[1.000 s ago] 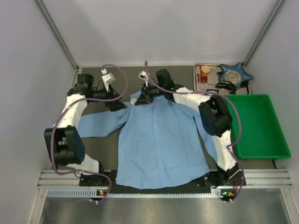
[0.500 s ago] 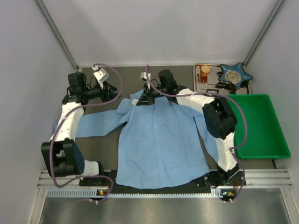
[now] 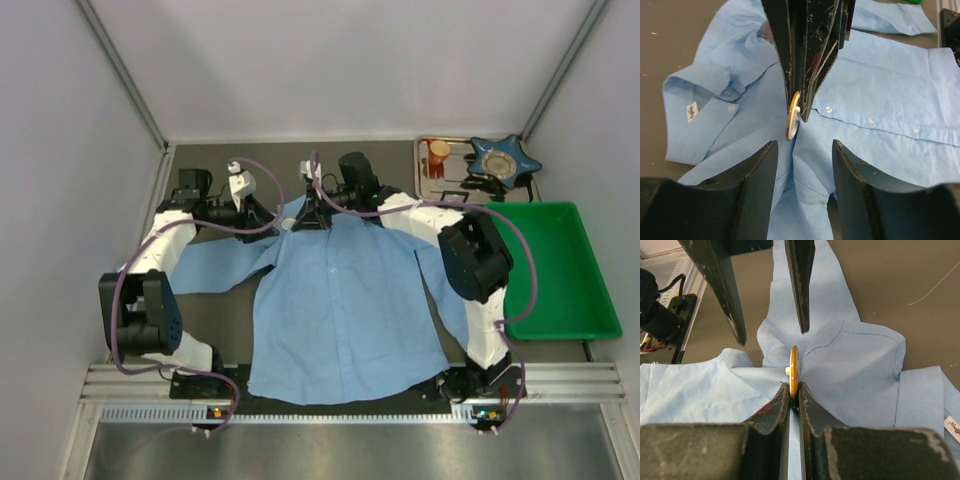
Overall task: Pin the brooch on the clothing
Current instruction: Pin the brooch to the clothes.
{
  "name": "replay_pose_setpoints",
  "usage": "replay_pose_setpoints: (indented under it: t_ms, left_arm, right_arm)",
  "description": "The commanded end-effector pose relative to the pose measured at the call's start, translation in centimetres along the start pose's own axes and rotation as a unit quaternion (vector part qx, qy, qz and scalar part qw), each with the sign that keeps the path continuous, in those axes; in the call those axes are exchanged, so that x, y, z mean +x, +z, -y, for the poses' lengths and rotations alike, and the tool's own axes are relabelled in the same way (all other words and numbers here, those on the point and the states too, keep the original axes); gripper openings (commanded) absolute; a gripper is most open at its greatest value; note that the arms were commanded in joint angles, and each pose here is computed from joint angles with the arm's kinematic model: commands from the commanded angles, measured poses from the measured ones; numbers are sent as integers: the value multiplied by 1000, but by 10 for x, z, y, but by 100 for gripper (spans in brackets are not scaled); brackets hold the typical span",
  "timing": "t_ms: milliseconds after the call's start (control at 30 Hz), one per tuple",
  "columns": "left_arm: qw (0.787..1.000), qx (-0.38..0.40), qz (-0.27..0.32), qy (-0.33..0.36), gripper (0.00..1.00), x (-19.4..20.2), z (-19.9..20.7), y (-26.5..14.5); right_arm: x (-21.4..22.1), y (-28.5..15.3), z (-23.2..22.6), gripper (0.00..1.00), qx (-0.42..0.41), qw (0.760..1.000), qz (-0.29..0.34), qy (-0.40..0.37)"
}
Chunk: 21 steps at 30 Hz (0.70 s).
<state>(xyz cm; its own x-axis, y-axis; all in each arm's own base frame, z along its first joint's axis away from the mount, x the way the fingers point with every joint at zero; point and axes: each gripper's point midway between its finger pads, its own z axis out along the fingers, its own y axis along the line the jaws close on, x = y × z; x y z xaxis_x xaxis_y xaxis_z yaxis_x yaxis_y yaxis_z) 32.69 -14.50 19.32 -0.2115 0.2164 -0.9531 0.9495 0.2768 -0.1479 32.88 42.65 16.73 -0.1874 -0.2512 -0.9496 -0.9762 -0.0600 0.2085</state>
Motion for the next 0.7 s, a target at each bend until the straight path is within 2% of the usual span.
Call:
replay_pose_setpoints:
  t_ms: [0,333,433,500,567,667]
  left_arm:
    - [999,26,0,39,49,-4,7,6]
    - [998,45,1,39,36,5,19,22]
    - [998,51,-2,35,35,9,22,25]
    - [998,54,-2,30,30,11,25,25]
    - [998,57,-1,27,19,12,28,26]
    - [998,61,-4,21,10,21,33,26]
  right_arm:
    - [-45,-4,-28,0,-33,995,37,-87]
    - [-40,-1,-42,0,-49,994,32,-93]
    - [-37,-1,-48,0,-52,994,29,-89]
    - [-34,-2,-52,0,-53,995,27,-86]
    - [-30,-2,-54,0,-52,995,24,-81]
    - [-26,-2,-55,0,-50,996,23,-73]
